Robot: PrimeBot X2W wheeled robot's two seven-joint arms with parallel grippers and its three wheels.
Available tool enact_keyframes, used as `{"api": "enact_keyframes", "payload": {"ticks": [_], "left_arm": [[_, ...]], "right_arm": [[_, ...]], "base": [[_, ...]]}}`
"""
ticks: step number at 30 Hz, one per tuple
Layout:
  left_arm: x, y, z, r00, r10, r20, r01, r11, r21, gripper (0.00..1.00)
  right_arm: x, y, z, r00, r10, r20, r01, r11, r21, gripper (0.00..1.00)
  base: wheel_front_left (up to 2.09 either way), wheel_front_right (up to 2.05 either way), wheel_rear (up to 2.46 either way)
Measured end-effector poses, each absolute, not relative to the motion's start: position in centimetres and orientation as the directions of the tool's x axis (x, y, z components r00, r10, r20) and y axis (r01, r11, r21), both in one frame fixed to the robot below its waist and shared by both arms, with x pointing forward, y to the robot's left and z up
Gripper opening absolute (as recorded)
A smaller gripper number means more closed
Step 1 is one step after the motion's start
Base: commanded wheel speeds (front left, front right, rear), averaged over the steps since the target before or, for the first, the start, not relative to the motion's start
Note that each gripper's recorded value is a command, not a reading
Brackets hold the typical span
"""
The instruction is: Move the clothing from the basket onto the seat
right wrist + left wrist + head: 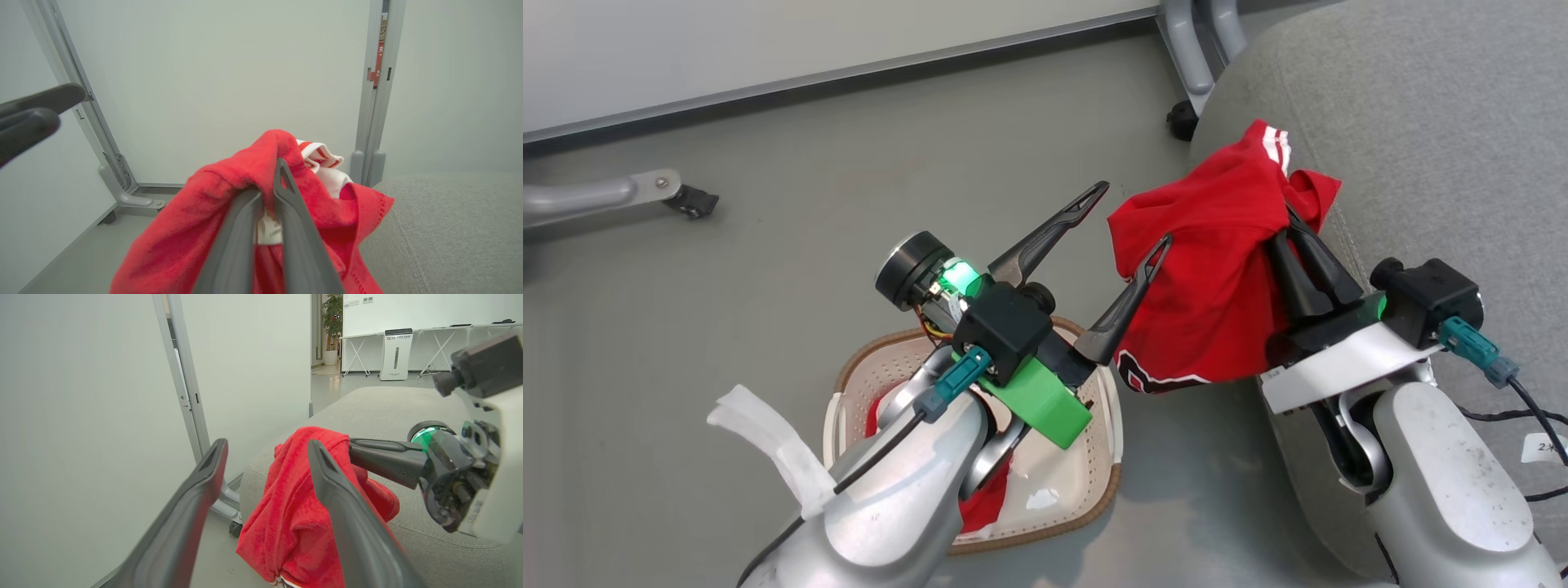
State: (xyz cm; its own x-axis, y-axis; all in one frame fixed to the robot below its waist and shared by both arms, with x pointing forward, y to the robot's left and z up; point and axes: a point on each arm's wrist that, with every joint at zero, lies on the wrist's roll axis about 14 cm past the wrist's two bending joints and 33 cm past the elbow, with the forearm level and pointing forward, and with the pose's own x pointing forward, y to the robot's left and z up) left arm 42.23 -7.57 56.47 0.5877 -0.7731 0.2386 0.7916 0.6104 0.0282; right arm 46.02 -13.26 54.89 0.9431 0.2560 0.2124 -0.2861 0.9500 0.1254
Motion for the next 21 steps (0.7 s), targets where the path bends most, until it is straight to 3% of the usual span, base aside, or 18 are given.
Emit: {"api": "enact_keyframes", "payload": {"ticks": [21], "left_arm": [[41.3, -14.1, 54.1, 0.418, -0.883, 0.215, 0.903, 0.430, 0.008, 1.00]], "right_arm": [[41.5, -26.0, 54.4, 0.973, -0.128, 0.194, 0.102, 0.985, 0.137, 0.00]], "base": [[0.00, 0.00, 0.00]]}}
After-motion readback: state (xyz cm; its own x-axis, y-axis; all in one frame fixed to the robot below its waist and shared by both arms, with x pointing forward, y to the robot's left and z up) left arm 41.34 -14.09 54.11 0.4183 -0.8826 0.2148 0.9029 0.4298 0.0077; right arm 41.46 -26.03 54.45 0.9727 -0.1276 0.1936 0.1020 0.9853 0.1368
